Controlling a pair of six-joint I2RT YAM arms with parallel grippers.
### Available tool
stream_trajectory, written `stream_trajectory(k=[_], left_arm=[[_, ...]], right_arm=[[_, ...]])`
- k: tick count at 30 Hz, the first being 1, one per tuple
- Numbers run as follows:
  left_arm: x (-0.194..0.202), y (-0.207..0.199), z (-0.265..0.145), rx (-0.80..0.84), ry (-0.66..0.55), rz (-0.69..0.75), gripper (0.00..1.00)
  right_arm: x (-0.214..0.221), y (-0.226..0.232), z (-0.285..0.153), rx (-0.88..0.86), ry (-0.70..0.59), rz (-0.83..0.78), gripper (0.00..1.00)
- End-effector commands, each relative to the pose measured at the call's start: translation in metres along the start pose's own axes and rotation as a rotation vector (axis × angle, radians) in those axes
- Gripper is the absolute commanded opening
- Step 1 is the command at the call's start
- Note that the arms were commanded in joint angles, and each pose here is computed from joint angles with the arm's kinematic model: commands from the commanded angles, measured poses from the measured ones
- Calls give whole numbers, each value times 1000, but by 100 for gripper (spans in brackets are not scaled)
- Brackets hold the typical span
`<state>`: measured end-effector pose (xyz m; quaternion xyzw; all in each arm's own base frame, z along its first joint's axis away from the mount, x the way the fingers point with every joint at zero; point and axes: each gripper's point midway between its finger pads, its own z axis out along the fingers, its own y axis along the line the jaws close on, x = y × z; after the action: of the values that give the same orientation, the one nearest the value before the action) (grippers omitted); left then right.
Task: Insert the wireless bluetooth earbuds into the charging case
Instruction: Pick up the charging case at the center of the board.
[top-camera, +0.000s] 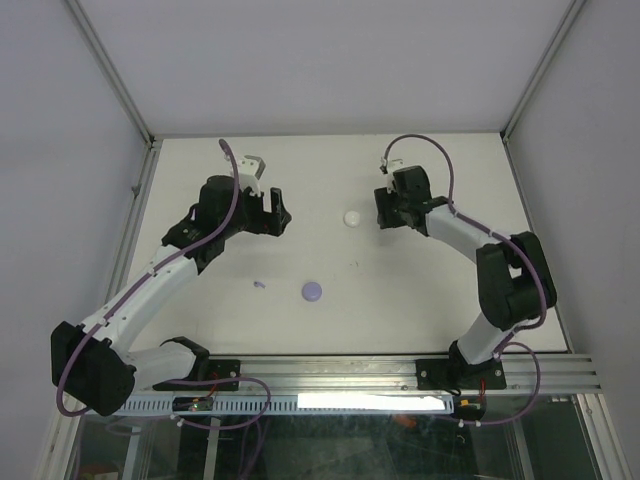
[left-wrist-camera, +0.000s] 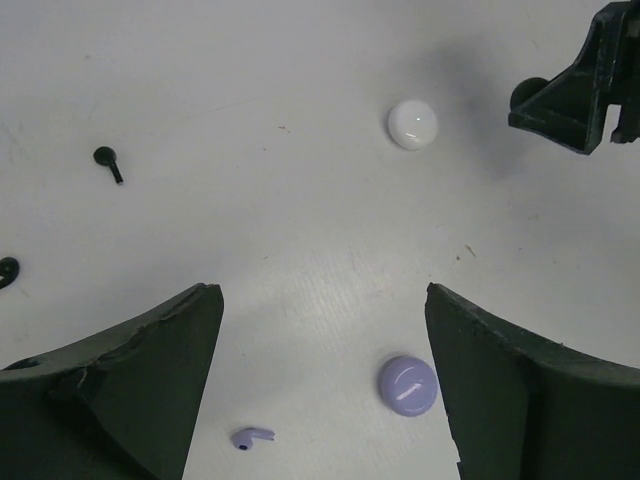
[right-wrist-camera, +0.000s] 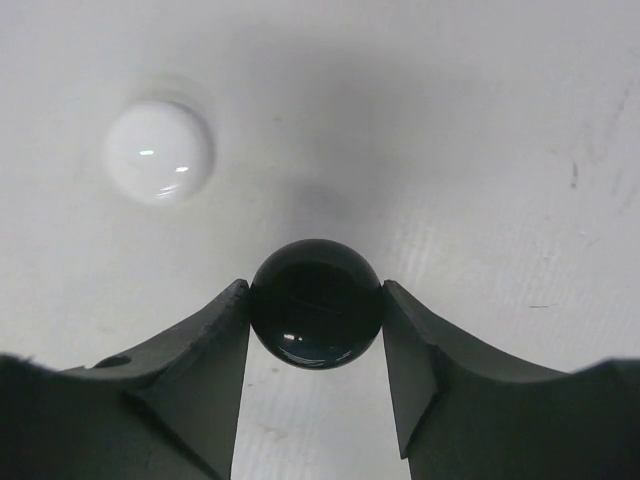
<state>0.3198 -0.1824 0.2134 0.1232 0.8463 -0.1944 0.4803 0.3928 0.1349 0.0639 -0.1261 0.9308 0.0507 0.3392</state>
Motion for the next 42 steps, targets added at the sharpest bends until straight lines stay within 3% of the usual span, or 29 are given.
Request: stream_trajectory(k=[1,9,14,18,42], left_arm=[[-41,-31,-10,138,-90,-80,84],[-48,-65,-16,300,-61,-213,82],[-42,-79,-10,371,-18,-300,68],[-36,-98,-7,481,16,-336,65],[9,-156,14,659,196,-380,45]], right_arm=[[-48,48,-41,-114,-231,-52,47],[-62,121,-104,-291,-491,-199,47],[-60,154,-137,-380,-629,-282,48],[-58,168,-157,-421,-713,-327,48],[-48,194,-189,-509,-840,-420,48]])
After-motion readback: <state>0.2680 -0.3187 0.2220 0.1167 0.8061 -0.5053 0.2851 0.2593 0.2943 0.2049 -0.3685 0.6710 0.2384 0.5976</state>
